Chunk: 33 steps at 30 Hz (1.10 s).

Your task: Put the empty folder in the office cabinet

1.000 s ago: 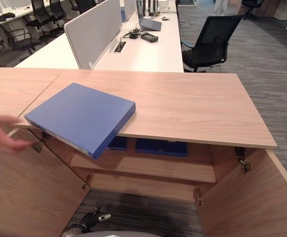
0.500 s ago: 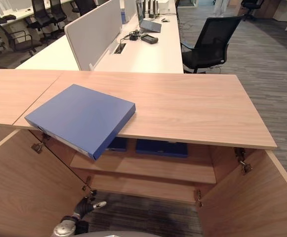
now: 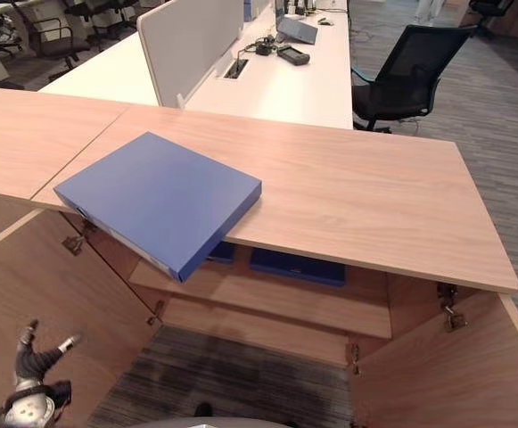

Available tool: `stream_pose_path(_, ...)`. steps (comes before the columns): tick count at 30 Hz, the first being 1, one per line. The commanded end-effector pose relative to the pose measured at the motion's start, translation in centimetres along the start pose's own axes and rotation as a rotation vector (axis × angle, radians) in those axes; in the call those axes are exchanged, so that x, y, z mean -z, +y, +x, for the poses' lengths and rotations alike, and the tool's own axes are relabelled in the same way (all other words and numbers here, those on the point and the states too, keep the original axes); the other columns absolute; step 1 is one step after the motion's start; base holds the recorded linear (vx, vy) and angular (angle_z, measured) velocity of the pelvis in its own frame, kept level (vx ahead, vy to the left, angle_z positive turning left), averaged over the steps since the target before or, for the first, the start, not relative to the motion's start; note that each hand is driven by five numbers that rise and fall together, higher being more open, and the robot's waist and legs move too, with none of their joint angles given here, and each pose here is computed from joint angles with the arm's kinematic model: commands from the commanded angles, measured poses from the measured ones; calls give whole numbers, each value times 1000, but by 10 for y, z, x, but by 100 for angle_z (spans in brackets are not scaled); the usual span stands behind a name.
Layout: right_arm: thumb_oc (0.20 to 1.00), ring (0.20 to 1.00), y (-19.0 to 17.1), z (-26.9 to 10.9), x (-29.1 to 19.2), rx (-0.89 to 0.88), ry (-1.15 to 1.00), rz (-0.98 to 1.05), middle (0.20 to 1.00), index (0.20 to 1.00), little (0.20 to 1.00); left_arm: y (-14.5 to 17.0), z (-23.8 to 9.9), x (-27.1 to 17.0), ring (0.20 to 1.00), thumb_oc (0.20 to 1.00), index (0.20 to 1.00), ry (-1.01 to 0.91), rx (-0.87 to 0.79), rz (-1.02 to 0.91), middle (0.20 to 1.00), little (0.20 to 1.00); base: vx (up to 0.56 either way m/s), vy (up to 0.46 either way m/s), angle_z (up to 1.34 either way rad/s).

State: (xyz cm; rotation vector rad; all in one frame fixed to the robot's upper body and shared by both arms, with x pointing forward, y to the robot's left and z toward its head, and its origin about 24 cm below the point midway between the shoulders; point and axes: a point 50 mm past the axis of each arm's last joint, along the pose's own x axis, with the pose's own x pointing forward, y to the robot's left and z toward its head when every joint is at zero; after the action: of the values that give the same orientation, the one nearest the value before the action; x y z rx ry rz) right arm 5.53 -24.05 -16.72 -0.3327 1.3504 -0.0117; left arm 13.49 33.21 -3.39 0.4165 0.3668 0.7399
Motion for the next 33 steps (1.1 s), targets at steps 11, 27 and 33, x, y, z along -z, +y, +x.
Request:
stream_pose_path(11,1000,1000,34,0,-18,-72,-69,-115,1000,1000,1000,28,16,-146,1000,1000,1000,-696,-239,139,1000,1000,0,0,0)
stream_pose_path(27,1000,1000,48,-1,-18,-111,-76,-137,1000,1000,1000,15,-3,-213,1000,1000,1000,-1231,-317,751,1000,1000,0,0,-1)
stream_pose_path(33,1000,1000,45,-1,-16,-105,-76,-118,1000,1000,1000,16,-9,-204,1000,1000,1000,-1291,-220,908,1000,1000,1,6,-3)
